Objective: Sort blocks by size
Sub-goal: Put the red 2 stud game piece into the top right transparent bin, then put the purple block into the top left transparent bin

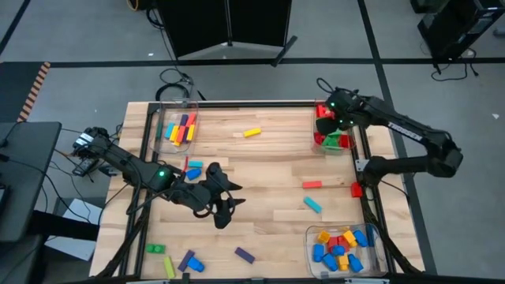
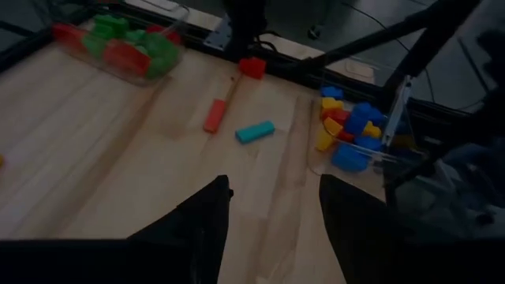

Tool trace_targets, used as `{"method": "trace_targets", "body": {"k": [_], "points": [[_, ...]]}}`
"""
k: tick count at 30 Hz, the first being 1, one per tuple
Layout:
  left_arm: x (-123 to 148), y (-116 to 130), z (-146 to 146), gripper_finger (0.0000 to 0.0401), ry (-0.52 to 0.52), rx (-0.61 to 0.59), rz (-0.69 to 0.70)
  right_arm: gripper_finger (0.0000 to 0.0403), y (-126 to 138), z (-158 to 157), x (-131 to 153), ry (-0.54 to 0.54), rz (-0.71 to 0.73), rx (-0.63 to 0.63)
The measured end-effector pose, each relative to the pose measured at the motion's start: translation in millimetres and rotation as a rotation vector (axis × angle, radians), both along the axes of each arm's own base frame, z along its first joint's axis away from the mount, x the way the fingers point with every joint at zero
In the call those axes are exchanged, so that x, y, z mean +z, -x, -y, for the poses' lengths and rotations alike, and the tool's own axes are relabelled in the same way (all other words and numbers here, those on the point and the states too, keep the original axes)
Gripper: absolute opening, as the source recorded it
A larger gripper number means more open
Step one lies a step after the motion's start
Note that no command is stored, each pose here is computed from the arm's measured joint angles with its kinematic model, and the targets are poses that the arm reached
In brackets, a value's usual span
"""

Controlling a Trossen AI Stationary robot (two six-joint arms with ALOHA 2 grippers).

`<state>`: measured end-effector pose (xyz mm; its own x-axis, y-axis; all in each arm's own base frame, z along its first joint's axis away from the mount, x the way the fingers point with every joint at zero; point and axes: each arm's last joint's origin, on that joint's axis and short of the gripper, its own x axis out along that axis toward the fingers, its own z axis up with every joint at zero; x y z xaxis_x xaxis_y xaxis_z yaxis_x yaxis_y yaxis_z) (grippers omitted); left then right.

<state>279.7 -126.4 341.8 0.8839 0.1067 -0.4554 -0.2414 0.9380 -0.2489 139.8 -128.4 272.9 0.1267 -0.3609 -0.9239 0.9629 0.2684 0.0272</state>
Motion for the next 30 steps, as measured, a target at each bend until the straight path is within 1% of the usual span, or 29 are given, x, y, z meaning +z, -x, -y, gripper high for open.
{"method": "trace_targets", "body": {"k": [5,8,10,12,13,14,16,19,22,24,26,30], "points": [[0.1,-0.1,-0.4,0.0204,-0.016,0.005,0.002,0.0176,3.7,18.5,-42.7,-0.139,-0.005,-0.078],[0.1,-0.1,-0.4,0.0204,-0.037,-0.009,-0.002,0.0176,6.3,25.4,-61.3,-0.204,-0.025,-0.11],[-0.1,-0.1,-0.2,0.0204,-0.063,-0.025,-0.006,0.0176,7.1,28.9,-68.0,-0.225,-0.05,-0.125],[0.0,-0.1,-0.2,0.0204,-0.092,-0.041,-0.01,0.0176,7.4,32.5,-72.1,-0.215,-0.086,-0.14],[0.0,-0.1,-0.1,0.0204,-0.101,-0.05,-0.012,0.0179,7.5,33.8,-73.9,-0.216,-0.101,-0.145],[-0.1,0.0,0.2,0.0204,-0.11,-0.07,-0.016,0.0191,7.4,34.6,-75.4,-0.221,-0.107,-0.147],[1.2,2.3,0.1,0.0204,-0.116,-0.111,-0.026,0.0228,7.1,35.2,-76.7,-0.225,-0.11,-0.148],[3.0,6.1,-0.5,0.0204,-0.095,-0.15,-0.041,0.0286,6.8,35.4,-76.8,-0.225,-0.11,-0.147],[1.9,8.4,-1.2,0.0204,-0.086,-0.156,-0.064,0.0322,7.7,34.2,-74.1,-0.216,-0.101,-0.146],[2.9,9.5,-1.8,0.0204,-0.082,-0.154,-0.062,0.0334,9.2,32.1,-69.3,-0.211,-0.09,-0.134],[3.9,11.1,-2.7,0.0204,-0.083,-0.153,-0.064,0.0337,10.5,30.3,-60.0,-0.189,-0.068,-0.124],[3.9,10.5,-4.3,0.0204,-0.059,-0.133,-0.063,0.0326,13.5,24.7,-30.4,-0.123,0.019,-0.063]]}}
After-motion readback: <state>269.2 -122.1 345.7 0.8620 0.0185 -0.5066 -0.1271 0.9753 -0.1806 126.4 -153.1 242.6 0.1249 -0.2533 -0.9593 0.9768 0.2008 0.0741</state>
